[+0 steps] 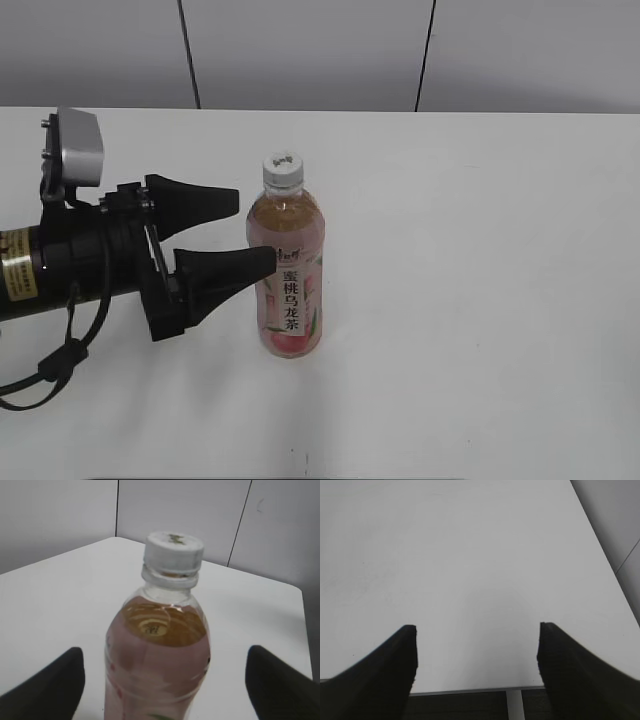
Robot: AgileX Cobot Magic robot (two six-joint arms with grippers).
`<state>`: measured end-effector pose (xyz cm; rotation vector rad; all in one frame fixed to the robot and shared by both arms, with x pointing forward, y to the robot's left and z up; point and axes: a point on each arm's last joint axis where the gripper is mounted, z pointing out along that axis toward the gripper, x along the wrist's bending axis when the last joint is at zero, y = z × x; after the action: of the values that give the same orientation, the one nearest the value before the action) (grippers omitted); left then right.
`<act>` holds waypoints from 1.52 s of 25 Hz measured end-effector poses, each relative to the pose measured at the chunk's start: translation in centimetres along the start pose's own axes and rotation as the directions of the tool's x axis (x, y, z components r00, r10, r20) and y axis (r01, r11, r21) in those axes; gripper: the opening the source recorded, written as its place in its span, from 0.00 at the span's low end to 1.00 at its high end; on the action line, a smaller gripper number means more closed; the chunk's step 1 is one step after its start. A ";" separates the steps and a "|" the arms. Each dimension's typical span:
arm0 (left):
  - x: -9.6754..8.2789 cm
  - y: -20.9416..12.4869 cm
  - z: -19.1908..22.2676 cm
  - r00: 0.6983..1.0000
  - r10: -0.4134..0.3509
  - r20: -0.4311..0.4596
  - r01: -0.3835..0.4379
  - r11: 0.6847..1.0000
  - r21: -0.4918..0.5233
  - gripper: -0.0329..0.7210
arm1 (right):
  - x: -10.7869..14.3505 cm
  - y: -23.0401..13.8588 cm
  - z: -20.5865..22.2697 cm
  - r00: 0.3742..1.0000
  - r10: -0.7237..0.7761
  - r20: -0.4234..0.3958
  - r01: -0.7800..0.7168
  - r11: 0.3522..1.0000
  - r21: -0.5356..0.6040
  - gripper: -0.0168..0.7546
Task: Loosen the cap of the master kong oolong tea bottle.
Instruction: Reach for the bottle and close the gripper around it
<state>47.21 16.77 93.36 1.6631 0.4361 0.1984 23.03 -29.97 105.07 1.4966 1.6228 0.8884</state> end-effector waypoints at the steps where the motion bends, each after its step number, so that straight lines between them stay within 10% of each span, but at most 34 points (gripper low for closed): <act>1: -0.1 0.0 0.1 1.000 -0.001 0.002 0.001 1.000 -0.003 0.82 | 0.0 0.0 0.0 1.000 0.000 0.000 0.000 1.000 0.000 0.75; 38: 1.0 -1.2 5.1 0.998 -0.040 0.043 0.040 0.999 -0.013 0.72 | 0.0 0.0 0.0 1.000 0.000 0.000 0.000 1.000 0.000 0.75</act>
<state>49.82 12.54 91.29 1.6408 0.4343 0.1356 23.03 -29.97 105.07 1.4966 1.6228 0.8884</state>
